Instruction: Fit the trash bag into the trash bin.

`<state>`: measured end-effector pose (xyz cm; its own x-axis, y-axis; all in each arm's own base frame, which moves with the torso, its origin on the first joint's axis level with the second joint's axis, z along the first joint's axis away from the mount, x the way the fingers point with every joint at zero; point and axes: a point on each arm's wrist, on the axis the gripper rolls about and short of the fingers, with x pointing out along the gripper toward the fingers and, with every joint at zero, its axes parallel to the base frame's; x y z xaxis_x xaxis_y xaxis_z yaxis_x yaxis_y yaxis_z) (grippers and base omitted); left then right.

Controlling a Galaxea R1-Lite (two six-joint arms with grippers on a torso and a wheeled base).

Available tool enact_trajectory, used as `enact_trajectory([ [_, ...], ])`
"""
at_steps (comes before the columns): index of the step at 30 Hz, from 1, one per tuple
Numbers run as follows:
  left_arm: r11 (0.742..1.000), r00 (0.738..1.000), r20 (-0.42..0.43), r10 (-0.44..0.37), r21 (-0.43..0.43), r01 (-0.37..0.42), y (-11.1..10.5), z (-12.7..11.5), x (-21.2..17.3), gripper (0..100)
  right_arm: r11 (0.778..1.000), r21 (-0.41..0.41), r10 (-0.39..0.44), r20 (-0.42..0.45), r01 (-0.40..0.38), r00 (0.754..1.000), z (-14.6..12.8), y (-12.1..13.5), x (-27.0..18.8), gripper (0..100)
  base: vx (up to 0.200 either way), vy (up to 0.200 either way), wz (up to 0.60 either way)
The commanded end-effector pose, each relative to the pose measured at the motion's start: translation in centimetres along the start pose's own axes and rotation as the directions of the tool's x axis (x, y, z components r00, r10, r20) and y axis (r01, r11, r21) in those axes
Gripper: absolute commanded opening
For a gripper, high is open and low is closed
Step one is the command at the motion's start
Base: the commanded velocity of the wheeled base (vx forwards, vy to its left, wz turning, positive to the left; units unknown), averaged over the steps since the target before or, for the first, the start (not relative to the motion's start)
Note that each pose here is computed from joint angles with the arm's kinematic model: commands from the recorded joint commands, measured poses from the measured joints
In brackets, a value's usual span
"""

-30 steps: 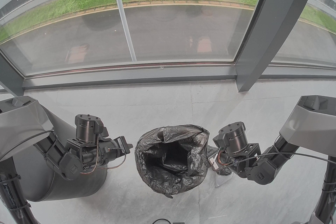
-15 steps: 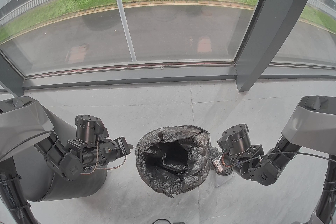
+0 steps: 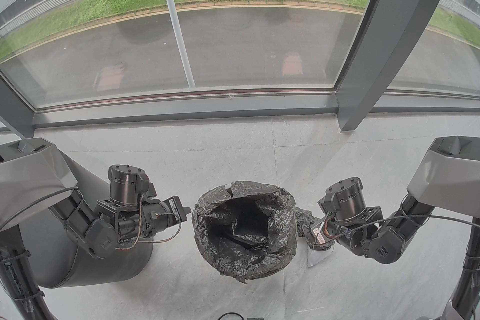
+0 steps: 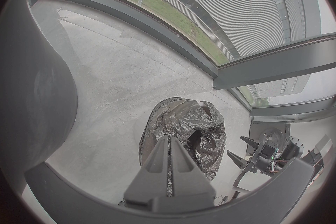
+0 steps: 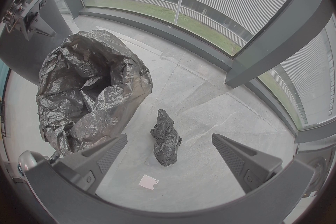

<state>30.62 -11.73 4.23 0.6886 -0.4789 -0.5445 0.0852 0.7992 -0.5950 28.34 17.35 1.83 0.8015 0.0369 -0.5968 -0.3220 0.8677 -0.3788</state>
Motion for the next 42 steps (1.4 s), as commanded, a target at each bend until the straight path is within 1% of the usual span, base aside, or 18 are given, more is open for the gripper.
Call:
enact_trajectory([
  [1,1.0,1.0,0.009,-0.006,-0.001,0.006,-0.2,0.2,-0.4,0,0.999,0.044,-0.003,0.117,-0.002,0.993,1.4,0.2,0.1,100,0.0,0.0,0.0],
  [4,1.0,0.999,0.033,-0.024,0.003,0.024,-0.8,0.6,-1.3,0,0.997,0.08,-0.003,0.221,-0.015,0.975,3.3,0.9,0.2,100,0.0,0.0,0.0],
  [6,0.999,0.999,0.039,-0.033,0.005,0.033,-1.1,0.6,-2.0,0,0.993,0.112,0.01,0.277,-0.043,0.961,4.7,2.0,0.2,100,0.0,0.0,0.0],
  [8,0.999,0.998,0.045,-0.048,0.016,0.047,-1.7,0.5,-2.6,0,0.99,0.126,0.023,0.309,-0.065,0.951,5.7,3.0,0.5,100,0.0,0.0,0.0],
  [12,0.998,0.997,0.038,-0.06,0.035,0.059,-2.3,0.0,-3.1,0,0.989,0.123,0.037,0.341,-0.084,0.939,7.0,4.9,2.4,100,0.0,0.0,0.0],
  [13,0.998,0.997,0.038,-0.06,0.035,0.059,-2.3,0.0,-3.1,0,0.989,0.123,0.036,0.344,-0.083,0.938,7.1,5.0,2.6,100,0.0,0.0,0.0],
  [14,0.997,0.997,0.036,-0.062,0.036,0.061,-2.4,0.0,-3.0,0,0.989,0.119,0.046,0.353,-0.094,0.934,7.5,5.7,3.5,100,0.0,0.0,0.0],
  [15,0.997,0.997,0.035,-0.063,0.037,0.062,-2.4,-0.1,-3.0,0,0.988,0.113,0.055,0.356,-0.101,0.933,7.7,6.0,3.8,100,0.0,0.0,0.0],
  [18,0.997,0.998,0.029,-0.062,0.036,0.061,-2.3,-0.2,-3.0,0,0.99,0.087,0.075,0.335,-0.111,0.939,7.8,6.9,4.7,100,0.0,0.0,0.0],
  [21,0.998,0.998,0.024,-0.06,0.035,0.059,-2.2,-0.2,-2.8,0,0.99,0.088,0.077,0.336,-0.112,0.939,7.9,7.4,5.7,100,0.0,0.0,0.0],
  [24,0.998,0.998,0.022,-0.058,0.036,0.057,-2.2,-0.3,-2.7,0,0.99,0.093,0.071,0.341,-0.109,0.937,8.2,7.3,6.3,100,0.0,0.0,0.0],
  [29,0.998,0.999,0.015,-0.052,0.032,0.052,-2.0,-0.4,-2.3,0,0.99,0.084,0.084,0.325,-0.117,0.942,7.6,7.6,7.3,100,0.0,0.0,0.0],
  [37,0.998,0.999,0.008,-0.047,0.03,0.047,-1.9,-0.5,-2.1,0,0.989,0.102,0.064,0.332,-0.104,0.941,7.8,7.4,8.7,100,0.0,0.0,0.0],
  [42,0.998,0.999,0.002,-0.048,0.031,0.048,-1.9,-0.6,-2.1,0,0.99,0.113,0.048,0.323,-0.089,0.945,7.7,6.9,9.6,100,0.0,0.0,0.0],
])
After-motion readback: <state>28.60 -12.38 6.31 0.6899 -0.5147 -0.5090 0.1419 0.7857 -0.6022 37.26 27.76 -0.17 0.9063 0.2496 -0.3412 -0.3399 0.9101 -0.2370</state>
